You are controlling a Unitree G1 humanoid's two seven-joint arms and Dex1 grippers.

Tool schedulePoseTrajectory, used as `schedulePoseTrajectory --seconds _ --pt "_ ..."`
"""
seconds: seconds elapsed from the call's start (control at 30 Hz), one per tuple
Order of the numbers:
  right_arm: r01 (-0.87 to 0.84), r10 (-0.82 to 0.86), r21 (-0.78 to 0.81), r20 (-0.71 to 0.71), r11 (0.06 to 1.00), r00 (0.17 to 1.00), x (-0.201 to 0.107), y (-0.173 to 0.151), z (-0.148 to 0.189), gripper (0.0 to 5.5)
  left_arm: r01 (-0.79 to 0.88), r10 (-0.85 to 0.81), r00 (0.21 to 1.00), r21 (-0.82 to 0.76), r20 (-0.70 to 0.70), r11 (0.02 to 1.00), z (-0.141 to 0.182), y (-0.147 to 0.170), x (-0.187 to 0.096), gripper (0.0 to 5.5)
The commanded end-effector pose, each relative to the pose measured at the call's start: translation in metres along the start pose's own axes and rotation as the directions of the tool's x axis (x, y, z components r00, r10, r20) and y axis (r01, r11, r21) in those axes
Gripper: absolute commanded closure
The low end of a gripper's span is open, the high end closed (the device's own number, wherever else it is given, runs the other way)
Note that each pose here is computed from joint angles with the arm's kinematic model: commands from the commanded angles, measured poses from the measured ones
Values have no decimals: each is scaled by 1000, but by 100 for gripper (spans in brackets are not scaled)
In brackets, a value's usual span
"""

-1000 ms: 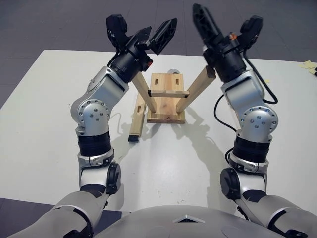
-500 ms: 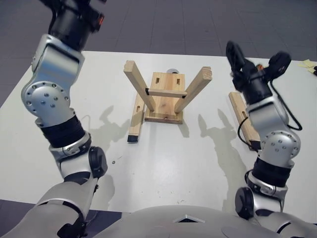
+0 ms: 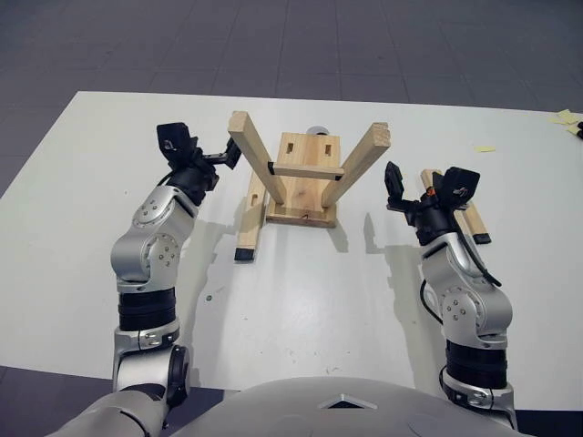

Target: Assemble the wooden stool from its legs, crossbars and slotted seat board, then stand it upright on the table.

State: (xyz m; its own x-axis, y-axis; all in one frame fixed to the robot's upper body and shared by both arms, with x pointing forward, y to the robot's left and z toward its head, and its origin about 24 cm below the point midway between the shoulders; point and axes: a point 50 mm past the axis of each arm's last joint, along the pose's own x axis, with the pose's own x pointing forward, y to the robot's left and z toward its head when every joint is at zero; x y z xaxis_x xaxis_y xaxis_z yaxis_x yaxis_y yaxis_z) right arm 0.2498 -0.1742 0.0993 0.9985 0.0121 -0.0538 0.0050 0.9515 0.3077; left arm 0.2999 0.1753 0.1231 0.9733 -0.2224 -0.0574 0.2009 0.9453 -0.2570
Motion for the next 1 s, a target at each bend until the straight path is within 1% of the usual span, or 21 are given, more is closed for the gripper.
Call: schedulePoseTrajectory --seconds 0.03,0.2,0.23,0.3,0.37,0.43,0.5,0.53,0.6,0.67,0.73,0.9,1.0 --pt "31 -31 10 32 999 999 2 -2 5 10 -2 1 1000 22 21 1000 5 2 -1 11" --pt "131 -129 -13 87 991 988 -3 -11 14 10 -38 38 999 26 6 999 -1 8 -10 11" --pt "167 -164 -21 98 986 982 -4 -13 16 10 -69 69 998 56 8 996 -1 11 -11 11" --pt "212 -207 -28 115 977 971 -5 -11 20 10 -126 125 992 113 18 986 -2 15 -12 11" --pt "212 -211 3 114 977 971 -2 0 21 10 -125 122 992 148 29 981 -2 8 -10 11" --pt "126 -131 57 83 990 988 4 21 20 10 -69 64 997 151 34 986 -1 -7 -8 11" --pt "-70 68 67 40 995 997 9 52 19 10 88 -90 996 174 5 981 0 -32 -8 11" --pt "-139 137 54 34 989 990 10 63 19 10 163 -164 986 202 -11 966 1 -43 -9 11" --pt "-195 194 54 24 979 981 11 69 21 10 290 -289 957 225 -39 930 8 -58 -13 11" --pt "-192 191 57 24 980 981 12 66 23 10 335 -334 941 242 -47 910 15 -62 -14 11" --pt "-174 172 56 25 983 985 12 62 24 10 318 -313 948 254 -61 913 15 -56 -13 11" --pt "-116 115 47 13 992 993 12 45 24 10 200 -173 978 282 -118 938 -2 -30 -13 11" --pt "-58 58 3 19 998 998 16 27 27 10 105 -81 992 291 -94 951 1 -16 -9 11"
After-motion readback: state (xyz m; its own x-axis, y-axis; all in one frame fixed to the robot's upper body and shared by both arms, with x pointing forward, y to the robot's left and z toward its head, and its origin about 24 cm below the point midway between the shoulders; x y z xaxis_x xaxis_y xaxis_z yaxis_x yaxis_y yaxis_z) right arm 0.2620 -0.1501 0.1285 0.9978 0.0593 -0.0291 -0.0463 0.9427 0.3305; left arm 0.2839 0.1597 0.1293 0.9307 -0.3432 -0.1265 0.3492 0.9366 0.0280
